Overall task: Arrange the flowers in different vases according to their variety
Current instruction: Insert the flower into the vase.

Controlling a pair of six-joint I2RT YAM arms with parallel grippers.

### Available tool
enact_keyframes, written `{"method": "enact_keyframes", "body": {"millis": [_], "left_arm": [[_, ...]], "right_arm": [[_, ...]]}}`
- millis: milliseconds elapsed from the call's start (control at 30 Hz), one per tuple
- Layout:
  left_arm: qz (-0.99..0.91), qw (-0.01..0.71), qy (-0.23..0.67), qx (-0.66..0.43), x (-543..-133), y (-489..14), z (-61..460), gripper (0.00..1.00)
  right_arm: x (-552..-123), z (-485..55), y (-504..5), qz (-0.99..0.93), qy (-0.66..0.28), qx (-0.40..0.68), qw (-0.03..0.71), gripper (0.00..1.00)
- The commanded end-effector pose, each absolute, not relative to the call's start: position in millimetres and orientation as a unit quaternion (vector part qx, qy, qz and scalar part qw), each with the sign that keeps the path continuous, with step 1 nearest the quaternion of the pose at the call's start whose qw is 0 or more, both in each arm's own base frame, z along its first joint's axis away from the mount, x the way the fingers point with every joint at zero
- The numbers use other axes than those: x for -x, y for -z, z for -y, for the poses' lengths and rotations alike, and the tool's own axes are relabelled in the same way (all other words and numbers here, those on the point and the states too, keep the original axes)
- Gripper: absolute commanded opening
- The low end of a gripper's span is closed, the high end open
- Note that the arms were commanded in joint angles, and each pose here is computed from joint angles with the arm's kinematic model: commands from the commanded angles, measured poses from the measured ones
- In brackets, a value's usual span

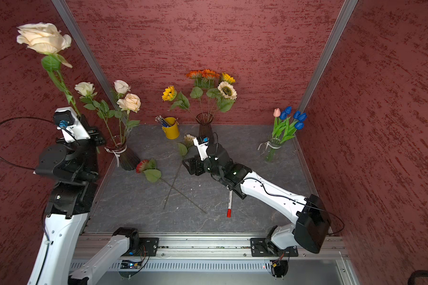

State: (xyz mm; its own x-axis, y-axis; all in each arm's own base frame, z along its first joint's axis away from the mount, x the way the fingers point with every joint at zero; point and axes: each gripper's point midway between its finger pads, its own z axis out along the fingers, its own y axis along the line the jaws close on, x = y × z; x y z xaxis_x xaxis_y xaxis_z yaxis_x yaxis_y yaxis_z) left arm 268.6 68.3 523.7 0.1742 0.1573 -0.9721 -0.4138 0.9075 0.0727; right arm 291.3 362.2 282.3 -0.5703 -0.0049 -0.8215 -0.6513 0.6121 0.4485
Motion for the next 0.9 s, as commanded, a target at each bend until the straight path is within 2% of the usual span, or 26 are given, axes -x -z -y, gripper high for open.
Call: {"method": "enact_keyframes", "body": {"millis": [0,333,533,733,867], "left_arm": [[-0.635,0.762,-0.081,0.096,-284.6,-515.3,-63.3,0.0],[-0.623,0.758,0.097,0.169,-332.3,-466.9,-137.7,0.0],[-0.626,0.747,0.165,0.153,-357.4,-456.4,-146.7,0.0],[-0.632,0.74,0.186,0.135,-374.0,-455.0,-143.6,0.0],[-0.643,0.74,0.159,0.12,-386.6,-448.6,-140.6,0.0]], "right_arm": [[-299.2,-368.2,-312.2,-0.771,-0.416,0.208,0.435,0.74],[-327.0,-376.8,-290.9,-0.776,-0.428,0.197,0.419,0.74],[-344.2,-381.8,-265.8,-0.775,-0.447,0.186,0.406,0.73],[-358.5,-390.4,-249.0,-0.77,-0.471,0.188,0.387,0.72],[-365.9,-392.6,-244.2,-0.766,-0.484,0.184,0.381,0.71]]}}
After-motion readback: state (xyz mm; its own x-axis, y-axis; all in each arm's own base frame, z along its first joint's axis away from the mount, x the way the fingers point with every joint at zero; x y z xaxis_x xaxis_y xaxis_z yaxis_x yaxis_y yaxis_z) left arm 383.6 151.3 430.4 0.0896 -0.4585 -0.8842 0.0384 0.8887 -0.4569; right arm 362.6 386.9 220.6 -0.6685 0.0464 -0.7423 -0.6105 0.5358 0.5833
